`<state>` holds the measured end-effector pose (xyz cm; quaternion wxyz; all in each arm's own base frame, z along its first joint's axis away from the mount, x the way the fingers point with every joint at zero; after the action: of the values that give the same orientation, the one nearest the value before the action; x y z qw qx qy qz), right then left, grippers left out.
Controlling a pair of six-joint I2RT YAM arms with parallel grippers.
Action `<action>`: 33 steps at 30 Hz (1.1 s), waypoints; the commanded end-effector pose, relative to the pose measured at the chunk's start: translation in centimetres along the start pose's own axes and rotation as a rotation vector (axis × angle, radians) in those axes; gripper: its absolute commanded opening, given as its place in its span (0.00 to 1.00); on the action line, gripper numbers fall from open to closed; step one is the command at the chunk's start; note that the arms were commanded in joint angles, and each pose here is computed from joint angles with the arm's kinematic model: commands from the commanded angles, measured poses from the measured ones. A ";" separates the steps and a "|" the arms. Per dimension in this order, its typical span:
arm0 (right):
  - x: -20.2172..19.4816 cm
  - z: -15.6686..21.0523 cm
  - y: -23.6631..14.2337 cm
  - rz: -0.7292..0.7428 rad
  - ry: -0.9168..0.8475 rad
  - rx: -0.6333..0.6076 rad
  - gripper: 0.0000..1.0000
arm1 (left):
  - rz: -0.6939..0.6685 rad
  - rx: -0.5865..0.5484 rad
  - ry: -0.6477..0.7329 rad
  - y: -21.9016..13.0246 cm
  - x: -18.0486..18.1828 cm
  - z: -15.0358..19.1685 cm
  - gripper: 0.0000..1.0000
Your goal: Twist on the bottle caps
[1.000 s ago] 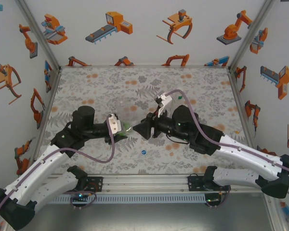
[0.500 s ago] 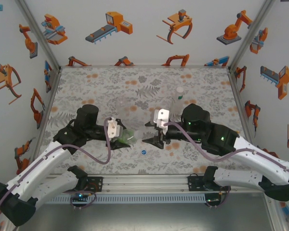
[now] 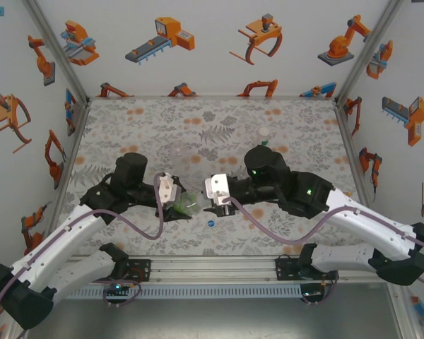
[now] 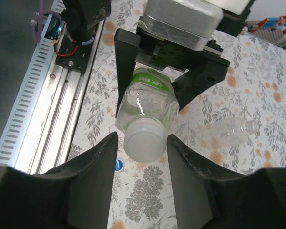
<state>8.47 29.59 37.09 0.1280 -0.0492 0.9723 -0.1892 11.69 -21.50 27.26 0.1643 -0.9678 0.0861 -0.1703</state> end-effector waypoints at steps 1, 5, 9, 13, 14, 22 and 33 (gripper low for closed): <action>0.5 -1.6 -0.6 -0.029 -0.052 -0.053 0.42 | 0.021 -0.034 0.040 -0.3 -0.2 -1.3 0.00; 0.5 -1.4 -0.6 -0.023 -0.054 -0.048 0.38 | 0.021 -0.034 0.040 -0.3 -0.1 -1.3 0.00; 0.4 -1.2 -0.5 -0.008 -0.050 -0.039 0.27 | 0.014 -0.030 0.043 -0.4 -0.1 -1.4 0.00; -0.2 -1.0 -0.5 0.043 -0.015 -0.039 0.10 | -0.012 -0.007 0.047 -0.5 0.1 -1.2 0.00; -0.5 -0.9 -0.4 0.066 0.001 -0.037 0.04 | -0.022 0.003 0.046 -0.5 0.3 -1.1 0.00; -2.9 -0.3 -0.6 0.290 0.289 -0.135 0.00 | -0.062 0.015 0.059 -0.7 0.5 -1.0 0.00; -6.1 2.5 -0.7 0.518 1.137 -0.411 0.00 | -0.134 0.071 0.046 -0.8 1.5 -0.4 0.00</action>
<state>12.58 29.10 35.56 -0.2310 0.1961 0.9510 -0.0620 13.11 -21.00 26.87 0.2072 -0.9624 0.0243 -0.1742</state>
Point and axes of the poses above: each hand's point on the last joint's axis, 136 mm out from that joint toward the fingers, its own y axis out along the fingers, its own x axis along the line the jaws close on, z = x × y, the point moved 5 cm from there along -y, back along the fingers, and after that the axes turned 8 degrees about y, right-handed, at the moved point
